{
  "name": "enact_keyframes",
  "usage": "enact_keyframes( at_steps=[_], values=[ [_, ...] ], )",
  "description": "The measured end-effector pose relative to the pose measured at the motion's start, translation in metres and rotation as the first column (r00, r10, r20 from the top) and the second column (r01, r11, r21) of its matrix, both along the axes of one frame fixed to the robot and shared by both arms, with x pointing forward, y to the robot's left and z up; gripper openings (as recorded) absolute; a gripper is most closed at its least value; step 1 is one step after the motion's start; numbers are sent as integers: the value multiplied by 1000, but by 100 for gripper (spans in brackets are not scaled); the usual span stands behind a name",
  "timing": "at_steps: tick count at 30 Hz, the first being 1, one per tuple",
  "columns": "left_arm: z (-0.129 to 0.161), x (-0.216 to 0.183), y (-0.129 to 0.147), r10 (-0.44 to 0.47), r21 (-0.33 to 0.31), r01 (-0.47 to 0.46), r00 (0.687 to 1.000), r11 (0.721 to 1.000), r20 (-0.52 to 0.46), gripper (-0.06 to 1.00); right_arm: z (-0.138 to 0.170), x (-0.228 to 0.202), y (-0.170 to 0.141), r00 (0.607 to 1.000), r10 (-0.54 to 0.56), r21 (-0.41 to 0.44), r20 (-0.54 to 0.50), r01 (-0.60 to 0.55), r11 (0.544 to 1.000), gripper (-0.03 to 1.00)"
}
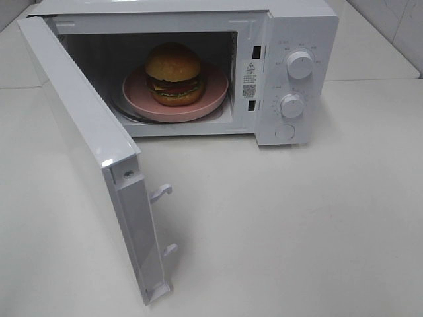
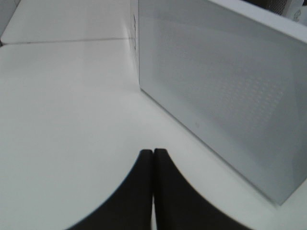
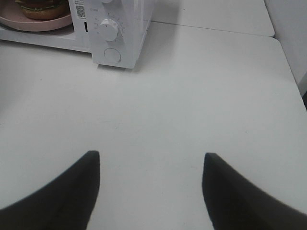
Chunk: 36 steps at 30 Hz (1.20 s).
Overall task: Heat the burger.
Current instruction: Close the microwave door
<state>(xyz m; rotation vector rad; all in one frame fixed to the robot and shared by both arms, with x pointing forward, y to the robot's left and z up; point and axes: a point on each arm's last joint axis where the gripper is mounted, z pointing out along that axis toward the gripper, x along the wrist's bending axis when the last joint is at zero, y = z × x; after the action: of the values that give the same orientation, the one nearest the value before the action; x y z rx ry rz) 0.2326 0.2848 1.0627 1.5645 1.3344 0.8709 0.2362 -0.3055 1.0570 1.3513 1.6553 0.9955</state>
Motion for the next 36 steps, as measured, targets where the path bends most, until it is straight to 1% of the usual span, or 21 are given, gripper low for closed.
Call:
enact_keyframes(
  at_steps=[1, 3, 7, 8, 9, 11, 14, 15, 17, 18, 19, 20, 22, 23, 24, 25, 27, 29, 32, 34, 36],
  values=[
    [0, 0, 0, 0, 0, 0, 1000, 1000, 0, 0, 0, 0, 0, 1000, 0, 0, 0, 0, 1000, 60],
    [8, 2, 0, 7, -20, -6, 997, 1000, 81, 0, 0, 0, 0, 1000, 0, 0, 0, 0, 1000, 60],
    [13, 10, 0, 14, -27, -12, 996, 1000, 87, 0, 0, 0, 0, 1000, 0, 0, 0, 0, 1000, 60],
    [14, 19, 1, 12, -17, -11, 998, 1000, 55, 0, 0, 0, 0, 1000, 0, 0, 0, 0, 1000, 60],
    [14, 19, 1, 12, -17, -11, 998, 1000, 55, 0, 0, 0, 0, 1000, 0, 0, 0, 0, 1000, 60],
    [14, 37, 0, -3, 13, 3, 1000, 1000, -10, 0, 0, 0, 0, 1000, 0, 0, 0, 0, 1000, 60],
    [14, 51, 0, -16, 24, 17, 999, 1000, -48, 0, 0, 0, 0, 1000, 0, 0, 0, 0, 1000, 60],
    [14, 65, -1, -29, 29, 31, 997, 999, -78, 0, 0, 0, 0, 1000, 0, 0, 0, 0, 1000, 60],
    [13, 73, -1, -35, 31, 38, 995, 999, -89, 0, 0, 0, 0, 1000, 0, 0, 0, 0, 1000, 60],
    [12, 88, -2, -48, 30, 51, 993, 998, -105, 0, 0, 0, 0, 1000, 0, 0, 0, 0, 1000, 60],
    [12, 88, -2, -48, 30, 51, 993, 998, -105, 0, 0, 0, 0, 1000, 0, 0, 0, 0, 1000, 60],
    [11, 103, -3, -57, 28, 60, 993, 998, -107, 0, 0, 0, 0, 1000, 0, 0, 0, 0, 1000, 60],
    [10, 110, -3, -63, 27, 67, 992, 997, -110, 0, 0, 0, 0, 1000, 0, 0, 0, 0, 1000, 60],
    [8, 124, -4, -73, 29, 77, 991, 997, -114, 0, 0, 0, 0, 1000, 0, 0, 0, 0, 1000, 60],
    [8, 124, -4, -73, 29, 77, 991, 997, -114, 0, 0, 0, 0, 1000, 0, 0, 0, 0, 1000, 60],
    [3, 138, -5, -82, 34, 87, 989, 996, -125, 0, 0, 0, 0, 1000, 0, 0, 0, 0, 1000, 60],
    [1, 146, -5, -85, 34, 90, 988, 995, -130, 0, 0, 0, 0, 1000, 0, 0, 0, 0, 1000, 60],
    [-12, 172, -4, -76, 20, 80, 984, 997, -158, 0, 0, 0, 0, 1000, 0, 0, 0, 0, 1000, 60],
    [-16, 179, -4, -75, 16, 79, 982, 997, -174, 0, 0, 0, 0, 1000, 0, 0, 0, 0, 1000, 60],
    [-38, 202, -4, -76, 22, 84, 966, 996, -248, 0, 0, 0, 0, 1000, 0, 0, 0, 0, 1000, 60],
    [-44, 207, -4, -77, 21, 85, 961, 996, -265, 0, 0, 0, 0, 1000, 0, 0, 0, 0, 1000, 60]
  ],
)
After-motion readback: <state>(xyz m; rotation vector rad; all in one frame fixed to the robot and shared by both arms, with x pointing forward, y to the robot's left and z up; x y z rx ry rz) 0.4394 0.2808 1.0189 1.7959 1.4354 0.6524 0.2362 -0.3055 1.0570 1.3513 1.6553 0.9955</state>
